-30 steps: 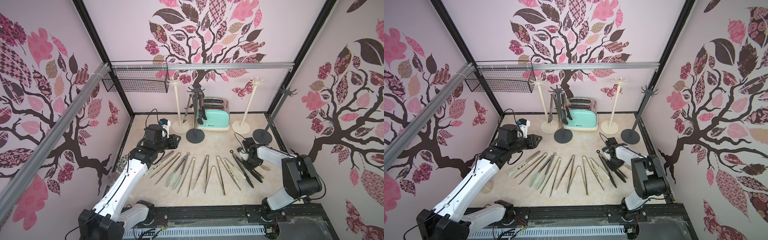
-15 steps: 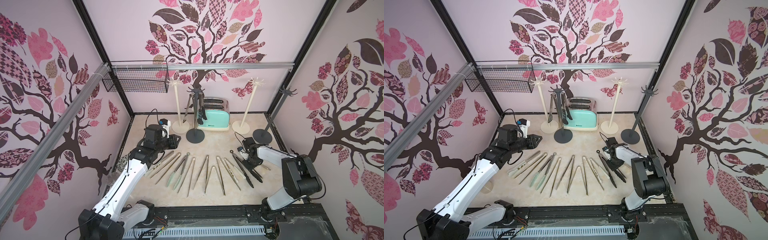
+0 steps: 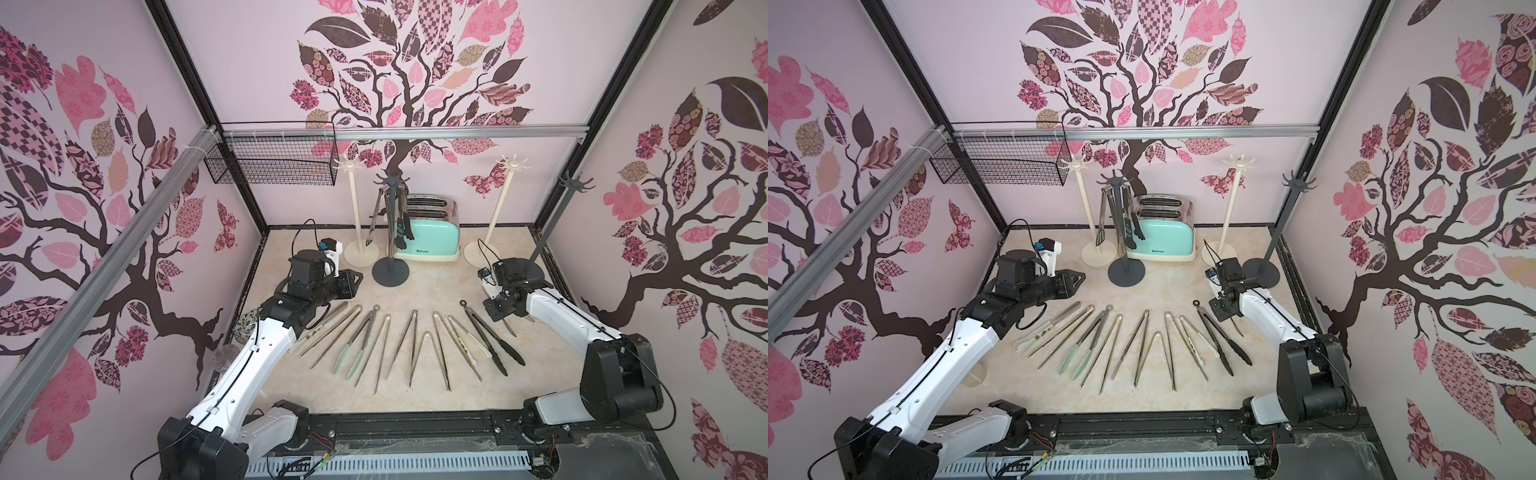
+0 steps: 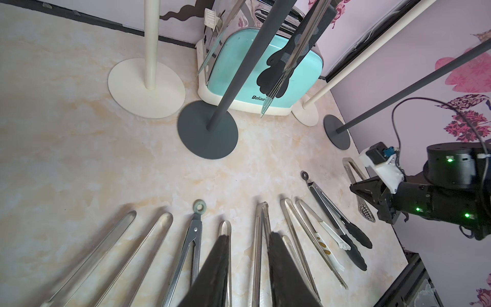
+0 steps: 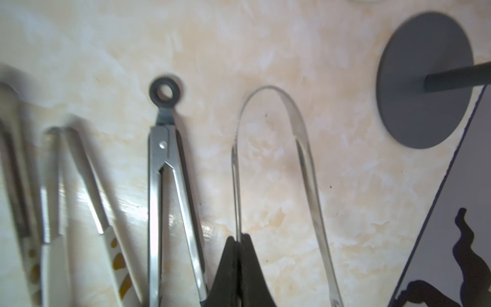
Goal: Hang food tongs on kitchen utensil racks
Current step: Pick up the food tongs from the center of the board, then hang the food tongs on the rack.
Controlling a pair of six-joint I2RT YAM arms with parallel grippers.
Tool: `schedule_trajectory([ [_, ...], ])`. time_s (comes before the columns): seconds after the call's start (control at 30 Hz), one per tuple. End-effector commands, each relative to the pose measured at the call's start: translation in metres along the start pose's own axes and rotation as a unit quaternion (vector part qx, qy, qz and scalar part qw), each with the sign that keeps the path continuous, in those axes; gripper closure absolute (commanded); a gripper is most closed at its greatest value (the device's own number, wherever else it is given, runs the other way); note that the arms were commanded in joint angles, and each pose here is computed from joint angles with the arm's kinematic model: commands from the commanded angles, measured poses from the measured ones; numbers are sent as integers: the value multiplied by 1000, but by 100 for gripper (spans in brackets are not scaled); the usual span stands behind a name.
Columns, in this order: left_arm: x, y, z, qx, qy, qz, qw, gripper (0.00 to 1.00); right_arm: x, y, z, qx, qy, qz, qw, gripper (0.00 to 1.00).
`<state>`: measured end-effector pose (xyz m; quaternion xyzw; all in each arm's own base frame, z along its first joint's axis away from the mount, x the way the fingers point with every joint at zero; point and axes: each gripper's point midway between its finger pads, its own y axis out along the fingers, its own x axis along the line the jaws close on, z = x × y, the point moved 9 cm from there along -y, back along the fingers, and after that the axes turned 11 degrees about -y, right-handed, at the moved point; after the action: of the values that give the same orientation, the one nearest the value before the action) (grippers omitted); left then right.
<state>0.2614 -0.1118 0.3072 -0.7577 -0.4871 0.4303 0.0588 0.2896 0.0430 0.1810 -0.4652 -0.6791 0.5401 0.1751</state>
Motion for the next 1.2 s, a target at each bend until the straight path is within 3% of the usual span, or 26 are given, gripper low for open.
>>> schedule_trajectory([
  [0.0, -3, -2, -1, -8, 10, 13, 1000, 71, -3, -29, -26, -100, 41, -29, 994, 100],
  [0.2, -2, -1, 1, -11, 6, 18, 1000, 71, 21, -70, -64, -235, 44, -49, 970, 100],
  [0.37, 2, 1, 5, -10, 0, 16, 1000, 72, 44, -101, -95, -307, 51, -56, 949, 100],
  [0.6, 8, 6, 12, -12, -19, 20, 1000, 72, 66, -144, -124, -416, 102, -90, 899, 100],
  [1.17, 15, 12, 19, -9, -27, 14, 1000, 73, 92, -187, -206, -472, 104, -113, 868, 100],
])
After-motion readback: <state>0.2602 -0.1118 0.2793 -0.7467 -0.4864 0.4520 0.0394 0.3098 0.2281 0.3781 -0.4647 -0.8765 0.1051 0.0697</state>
